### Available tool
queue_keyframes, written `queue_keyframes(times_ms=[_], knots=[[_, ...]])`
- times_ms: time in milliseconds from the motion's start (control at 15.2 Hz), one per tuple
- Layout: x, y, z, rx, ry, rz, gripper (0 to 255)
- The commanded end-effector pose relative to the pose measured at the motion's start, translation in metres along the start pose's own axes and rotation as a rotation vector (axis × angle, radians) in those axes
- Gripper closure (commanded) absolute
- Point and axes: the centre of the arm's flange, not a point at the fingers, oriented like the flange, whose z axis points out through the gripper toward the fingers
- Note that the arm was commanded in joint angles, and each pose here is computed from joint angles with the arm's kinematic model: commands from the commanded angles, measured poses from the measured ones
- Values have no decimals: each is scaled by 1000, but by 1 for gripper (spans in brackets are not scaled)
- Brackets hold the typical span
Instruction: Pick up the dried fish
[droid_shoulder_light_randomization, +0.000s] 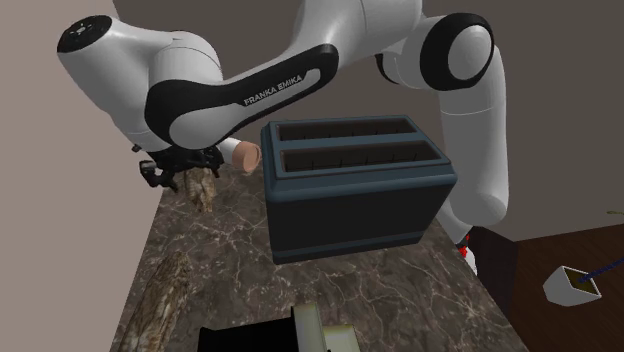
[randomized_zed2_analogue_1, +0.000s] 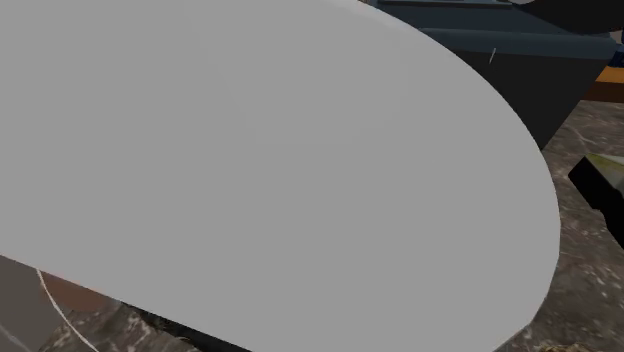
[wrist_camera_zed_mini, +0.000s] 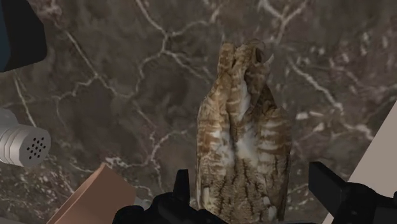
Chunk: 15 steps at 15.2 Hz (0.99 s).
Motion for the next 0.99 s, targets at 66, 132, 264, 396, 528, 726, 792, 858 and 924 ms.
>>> queue_keyframes(times_ms=[66,132,264,396,528,726,792,858,924], knots=[[-1,-1,3,1,0,0,255],[-1,-1,3,1,0,0,255],[-2,-1,3,1,0,0,255],[-2,-1,3,1,0,0,255],[-1,-1,3,1,0,0,255],[1,0,-2,1,0,0,255],[2,1,-7,1,0,0,255],[3,2,-12,1,0,0,255],[4,3,-17,1,0,0,255]])
